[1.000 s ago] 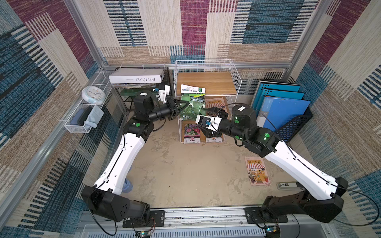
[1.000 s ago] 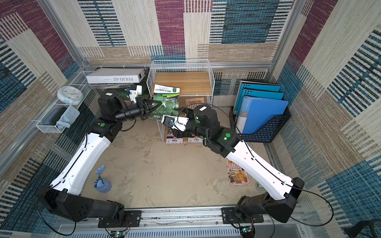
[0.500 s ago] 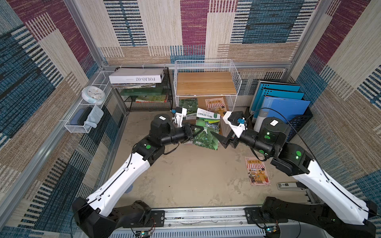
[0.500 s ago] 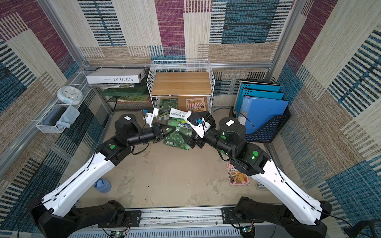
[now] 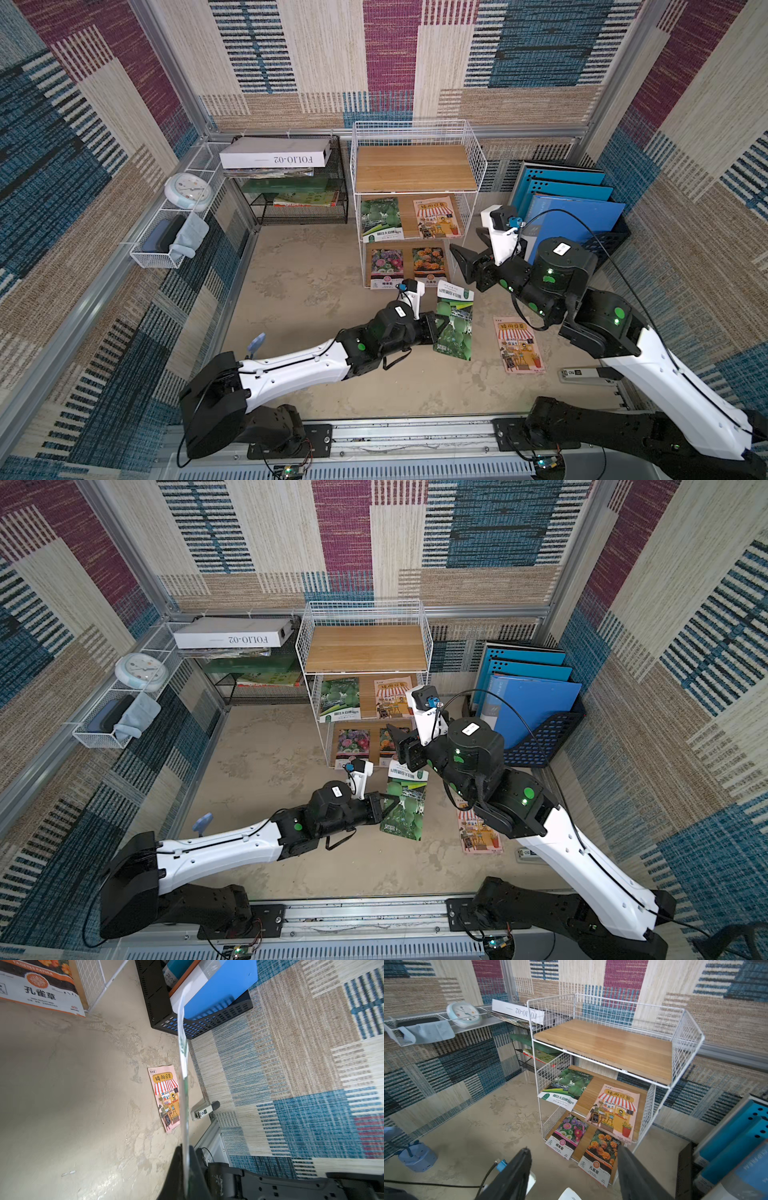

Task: Take the seed bag off the shelf
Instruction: Pick up the seed packet from the shelf, then place the seed packet at the center of the board.

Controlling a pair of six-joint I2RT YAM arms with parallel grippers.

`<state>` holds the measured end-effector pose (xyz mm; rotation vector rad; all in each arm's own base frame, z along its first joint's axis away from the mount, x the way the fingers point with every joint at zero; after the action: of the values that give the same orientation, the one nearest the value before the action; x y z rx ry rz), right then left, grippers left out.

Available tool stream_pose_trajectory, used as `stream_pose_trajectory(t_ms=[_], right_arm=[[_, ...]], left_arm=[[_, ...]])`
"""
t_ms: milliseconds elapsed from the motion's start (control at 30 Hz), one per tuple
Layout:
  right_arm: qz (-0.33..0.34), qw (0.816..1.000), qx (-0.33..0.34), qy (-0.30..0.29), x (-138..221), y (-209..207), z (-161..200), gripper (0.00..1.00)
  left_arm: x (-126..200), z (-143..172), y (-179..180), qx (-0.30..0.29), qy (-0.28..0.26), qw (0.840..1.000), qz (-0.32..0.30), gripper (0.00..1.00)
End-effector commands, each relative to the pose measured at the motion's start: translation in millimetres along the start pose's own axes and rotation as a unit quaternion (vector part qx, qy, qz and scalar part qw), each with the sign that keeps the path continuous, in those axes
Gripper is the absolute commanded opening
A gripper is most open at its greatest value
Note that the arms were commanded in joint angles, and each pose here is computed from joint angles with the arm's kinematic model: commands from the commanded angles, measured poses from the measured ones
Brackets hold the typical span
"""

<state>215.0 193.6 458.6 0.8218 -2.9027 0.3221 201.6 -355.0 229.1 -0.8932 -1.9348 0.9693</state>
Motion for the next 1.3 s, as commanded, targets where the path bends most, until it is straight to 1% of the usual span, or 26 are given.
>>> stream_pose_trajectory(t_ms=[0,100,167,267,367,567,833,1033,1267], right_arm=[[0.035,0.998,-0.029,0.041,-2.4,-6.5,21.6,0.62],[0.027,0.997,-0.040,0.052,-1.2,-3.2,36.5,0.61],[0.020,0.997,-0.052,0.055,2.6,-1.6,45.3,0.60],[0.014,0.996,-0.062,0.063,7.7,-0.3,56.6,0.60],[0.013,0.995,-0.063,0.075,10.5,-0.1,65.6,0.59],[0.014,0.995,-0.055,0.085,12.9,-0.6,72.7,0.60],[0.022,0.995,-0.048,0.086,16.7,-3.9,74.6,0.60],[0.024,0.995,-0.044,0.090,16.4,-4.1,76.8,0.61],[0.025,0.995,-0.040,0.091,15.3,-3.9,77.6,0.61]], left_arm=[[-19.1,-0.9,-1.4,0.011,-0.047,0.999,0.022,0.00],[-36.1,12.9,13.2,0.016,-0.061,0.998,0.014,0.00],[-43.9,20.7,14.9,0.015,-0.083,0.996,0.024,0.00],[-59.4,35.4,20.8,0.011,-0.093,0.995,0.024,0.00],[-76.8,49.4,25.1,0.024,-0.086,0.996,0.026,0.00],[-103.4,71.3,54.4,0.076,-0.070,0.995,0.006,0.00],[-124.7,85.4,75.2,0.098,-0.056,0.993,-0.017,0.00],[-132.8,93.8,91.4,0.118,-0.048,0.991,-0.040,0.00],[-140.1,98.5,93.3,0.116,-0.033,0.991,-0.053,0.00]])
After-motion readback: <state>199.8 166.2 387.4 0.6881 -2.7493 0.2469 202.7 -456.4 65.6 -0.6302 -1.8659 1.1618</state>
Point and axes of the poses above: each gripper's point midway between its finger pads, its own x axis back along the fingers, its own y axis along the line the jaws close on, z = x × y, the point moved 4 cm from there along x, back along the fingers, and after that the axes turned 7 degrees about x, right-handed, at the moved point
